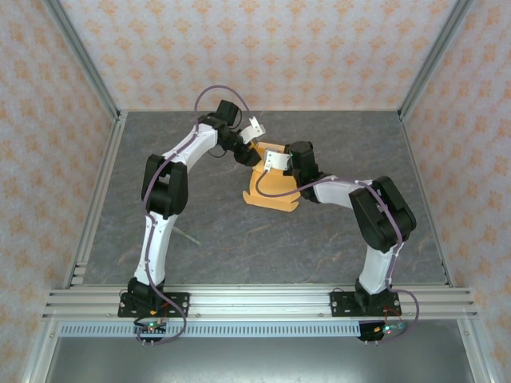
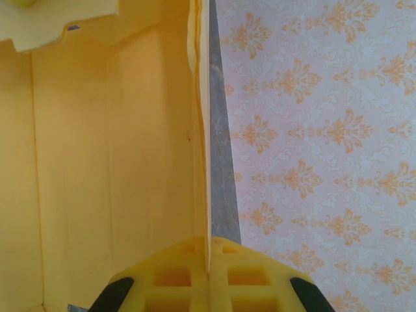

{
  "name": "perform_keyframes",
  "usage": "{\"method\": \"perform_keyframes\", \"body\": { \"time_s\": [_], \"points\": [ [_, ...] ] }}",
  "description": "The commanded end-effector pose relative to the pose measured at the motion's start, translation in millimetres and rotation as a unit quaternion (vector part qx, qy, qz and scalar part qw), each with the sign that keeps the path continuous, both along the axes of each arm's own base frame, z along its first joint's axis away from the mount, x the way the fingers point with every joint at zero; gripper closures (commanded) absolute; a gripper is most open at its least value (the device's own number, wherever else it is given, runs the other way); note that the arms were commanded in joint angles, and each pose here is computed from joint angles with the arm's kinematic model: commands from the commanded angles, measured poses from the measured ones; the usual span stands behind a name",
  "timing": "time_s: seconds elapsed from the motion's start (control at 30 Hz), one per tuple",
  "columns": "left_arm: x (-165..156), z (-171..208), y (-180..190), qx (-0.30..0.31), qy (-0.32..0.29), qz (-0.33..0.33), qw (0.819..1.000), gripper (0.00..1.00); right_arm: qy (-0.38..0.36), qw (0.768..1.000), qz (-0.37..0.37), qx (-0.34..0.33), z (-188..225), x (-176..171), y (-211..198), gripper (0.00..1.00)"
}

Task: Fold the paper box

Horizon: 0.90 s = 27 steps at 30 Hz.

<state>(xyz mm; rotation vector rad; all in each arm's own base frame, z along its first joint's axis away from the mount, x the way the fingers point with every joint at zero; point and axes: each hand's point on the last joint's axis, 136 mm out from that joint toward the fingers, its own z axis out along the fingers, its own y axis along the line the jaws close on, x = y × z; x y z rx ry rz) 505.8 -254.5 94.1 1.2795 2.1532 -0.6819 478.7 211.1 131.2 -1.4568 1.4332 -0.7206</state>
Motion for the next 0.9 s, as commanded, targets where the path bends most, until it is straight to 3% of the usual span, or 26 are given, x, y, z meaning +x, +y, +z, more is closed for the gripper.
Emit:
{"method": "perform_keyframes", "body": {
  "time_s": [0.0, 0.4, 0.87],
  "points": [
    [11, -4, 6, 0.007, 0.001, 0.026, 1.0, 0.41, -0.012, 1.0, 0.006, 0.004, 5, 5, 10, 1.0],
    [39, -4, 15, 0.021, -0.029, 0.15, 0.988, 0.49, 0.008, 1.0, 0.01, 0.007, 5, 3, 13, 1.0],
    [20, 6, 9, -0.02, -0.035, 0.069, 0.997, 0.43, 0.011, 1.0, 0.01, -0.01, 0, 10, 11, 1.0]
  ]
}}
